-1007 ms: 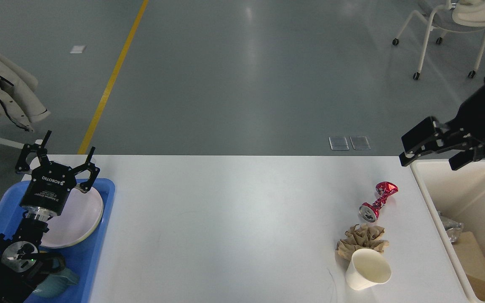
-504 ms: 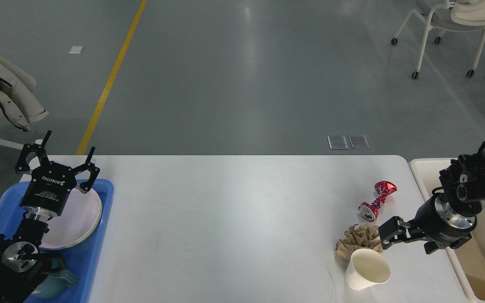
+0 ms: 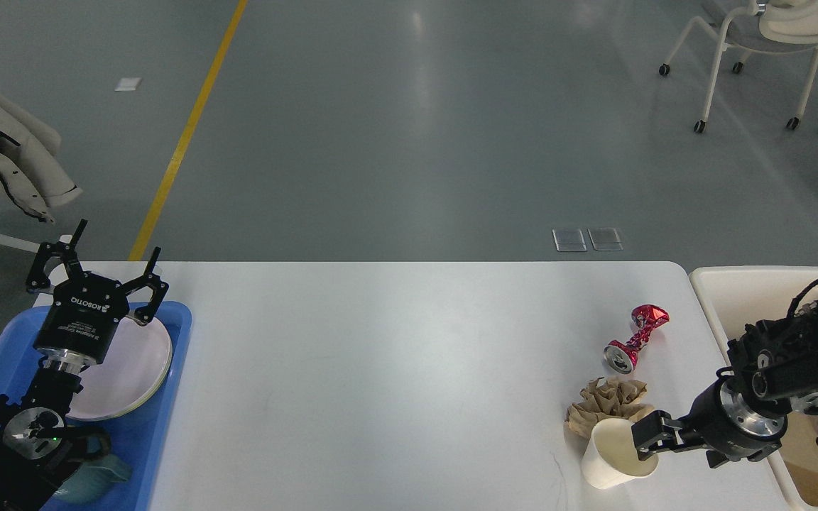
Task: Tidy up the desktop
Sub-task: 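Grasp the white paper cup with the right gripper, then carry the paper cup into the white bin and release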
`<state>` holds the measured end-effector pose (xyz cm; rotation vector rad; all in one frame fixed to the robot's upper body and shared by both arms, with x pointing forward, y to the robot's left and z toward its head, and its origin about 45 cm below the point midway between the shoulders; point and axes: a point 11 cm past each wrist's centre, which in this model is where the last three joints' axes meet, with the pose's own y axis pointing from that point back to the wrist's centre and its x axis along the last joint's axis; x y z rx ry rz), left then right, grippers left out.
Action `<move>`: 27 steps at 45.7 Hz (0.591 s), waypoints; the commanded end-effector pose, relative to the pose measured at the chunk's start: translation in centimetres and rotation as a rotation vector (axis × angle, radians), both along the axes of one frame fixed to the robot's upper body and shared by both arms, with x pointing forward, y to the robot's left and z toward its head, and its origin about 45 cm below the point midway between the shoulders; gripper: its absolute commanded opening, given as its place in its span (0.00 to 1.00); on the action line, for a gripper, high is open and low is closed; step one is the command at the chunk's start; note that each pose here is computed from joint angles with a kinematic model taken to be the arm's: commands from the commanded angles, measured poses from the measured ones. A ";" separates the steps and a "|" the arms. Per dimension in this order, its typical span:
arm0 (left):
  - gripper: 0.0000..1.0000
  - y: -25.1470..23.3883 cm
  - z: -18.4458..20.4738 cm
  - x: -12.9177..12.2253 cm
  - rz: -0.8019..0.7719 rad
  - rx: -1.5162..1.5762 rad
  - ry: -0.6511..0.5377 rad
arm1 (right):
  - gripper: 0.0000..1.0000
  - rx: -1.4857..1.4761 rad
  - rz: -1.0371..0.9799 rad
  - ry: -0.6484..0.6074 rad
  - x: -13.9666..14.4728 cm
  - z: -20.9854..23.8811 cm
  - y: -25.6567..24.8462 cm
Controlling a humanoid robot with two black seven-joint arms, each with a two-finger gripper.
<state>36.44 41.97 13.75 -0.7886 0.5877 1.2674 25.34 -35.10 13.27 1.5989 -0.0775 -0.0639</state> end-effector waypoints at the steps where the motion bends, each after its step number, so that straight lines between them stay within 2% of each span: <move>1: 0.97 0.0 0.0 0.0 0.000 0.000 0.000 | 0.95 0.002 0.001 -0.028 0.0 -1.1 0.0; 3: 0.97 0.0 0.0 0.0 0.000 0.000 0.000 | 0.84 0.004 0.005 -0.034 -0.1 -1.5 0.2; 4: 0.97 0.0 0.0 0.0 0.000 0.000 0.000 | 0.75 0.003 0.006 -0.038 -0.1 -1.7 0.1; 8: 0.97 0.0 0.0 0.0 0.000 0.000 0.000 | 0.27 0.005 0.007 -0.055 -0.1 -1.9 0.2; 10: 0.97 0.0 0.0 0.0 0.000 0.000 0.000 | 0.19 0.008 0.007 -0.056 -0.1 -1.9 0.3; 11: 0.97 0.0 0.0 0.0 0.000 0.000 0.000 | 0.07 0.010 0.008 -0.058 0.0 -1.9 0.3; 12: 0.97 0.0 0.0 0.0 0.000 0.000 0.000 | 0.00 0.012 0.008 -0.059 0.0 -1.9 0.4; 27: 0.97 0.0 0.0 0.0 -0.001 0.001 0.000 | 0.00 0.024 -0.027 -0.074 0.6 0.2 0.2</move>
